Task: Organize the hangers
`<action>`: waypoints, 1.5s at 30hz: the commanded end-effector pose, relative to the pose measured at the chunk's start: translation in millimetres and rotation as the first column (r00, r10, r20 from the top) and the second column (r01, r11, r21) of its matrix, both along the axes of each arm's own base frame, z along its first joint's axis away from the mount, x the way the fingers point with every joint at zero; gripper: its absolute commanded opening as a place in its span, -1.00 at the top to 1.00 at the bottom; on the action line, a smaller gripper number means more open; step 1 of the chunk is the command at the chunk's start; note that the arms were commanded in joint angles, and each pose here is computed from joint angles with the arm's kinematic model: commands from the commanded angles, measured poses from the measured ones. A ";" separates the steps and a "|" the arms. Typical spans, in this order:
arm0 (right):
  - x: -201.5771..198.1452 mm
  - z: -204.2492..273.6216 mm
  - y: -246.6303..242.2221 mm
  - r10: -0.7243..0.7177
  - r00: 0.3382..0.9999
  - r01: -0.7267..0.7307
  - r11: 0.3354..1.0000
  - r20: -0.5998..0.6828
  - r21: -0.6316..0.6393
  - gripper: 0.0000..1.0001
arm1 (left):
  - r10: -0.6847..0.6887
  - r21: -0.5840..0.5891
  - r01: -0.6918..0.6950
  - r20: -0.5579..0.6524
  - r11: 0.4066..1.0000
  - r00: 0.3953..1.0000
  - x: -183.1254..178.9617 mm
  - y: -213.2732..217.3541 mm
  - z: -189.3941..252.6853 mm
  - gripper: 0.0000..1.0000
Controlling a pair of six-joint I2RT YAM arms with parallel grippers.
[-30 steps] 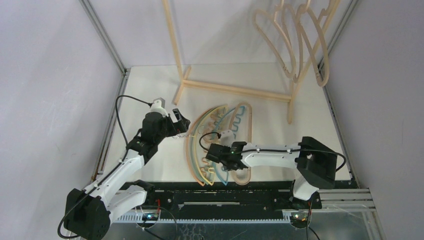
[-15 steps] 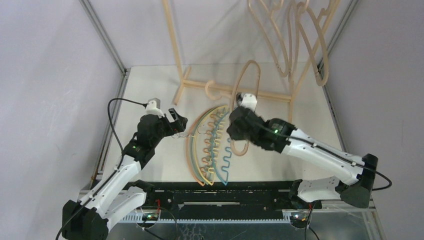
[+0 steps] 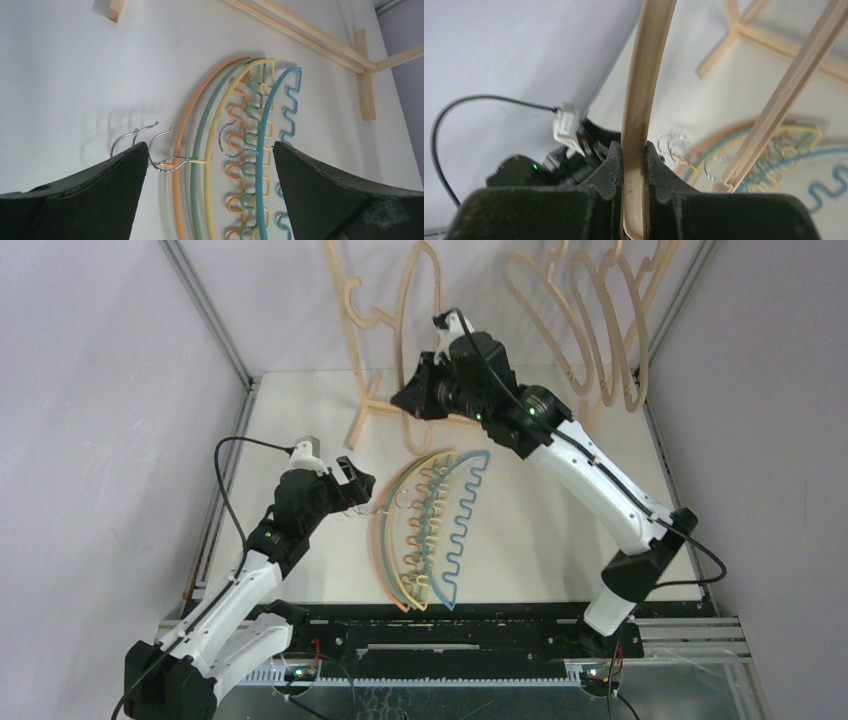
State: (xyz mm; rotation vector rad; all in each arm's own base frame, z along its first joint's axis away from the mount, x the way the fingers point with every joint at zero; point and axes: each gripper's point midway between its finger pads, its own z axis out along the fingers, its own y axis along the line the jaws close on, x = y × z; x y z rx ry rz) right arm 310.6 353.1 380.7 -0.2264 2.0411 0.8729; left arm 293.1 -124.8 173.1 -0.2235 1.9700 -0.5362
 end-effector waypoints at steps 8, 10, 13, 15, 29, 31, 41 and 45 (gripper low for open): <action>96.5 82.5 -19.1 -0.141 0.969 0.118 0.985 0.200 0.125 1.00 | -0.013 -0.009 0.013 0.047 1.000 0.999 6.1 -4.8 21.2 -0.99; 109.4 81.2 -25.3 -0.173 0.964 0.148 0.980 0.201 0.134 1.00 | -0.013 -0.006 0.013 0.046 1.000 0.999 5.9 -4.4 21.4 -0.99; 125.6 79.1 -35.8 -0.219 0.954 0.193 0.971 0.204 0.141 1.00 | -0.011 -0.005 0.011 0.049 1.000 0.999 6.0 -4.0 22.1 -0.99; 134.7 78.9 -42.6 -0.246 0.946 0.219 0.965 0.210 0.144 1.00 | -0.008 -0.002 0.008 0.049 1.000 0.999 6.3 -3.2 22.0 -0.99; 171.5 82.3 -80.4 -0.355 0.904 0.321 0.932 0.239 0.169 1.00 | 0.003 0.022 -0.004 0.031 1.000 1.000 8.3 -0.5 14.9 -0.99; 176.9 79.6 -86.1 -0.377 0.896 0.345 0.924 0.236 0.167 1.00 | 0.003 0.021 -0.003 0.030 1.000 1.000 7.9 -0.5 14.7 -0.99; 195.4 64.5 -116.5 -0.486 0.840 0.472 0.874 0.241 0.115 1.00 | 0.000 0.027 -0.001 0.017 1.000 1.000 6.1 -0.1 8.9 -0.99; 196.5 70.1 -129.3 -0.535 0.806 0.522 0.844 0.254 0.121 1.00 | -0.001 0.028 0.001 0.014 1.000 1.000 6.3 -0.4 8.0 -0.99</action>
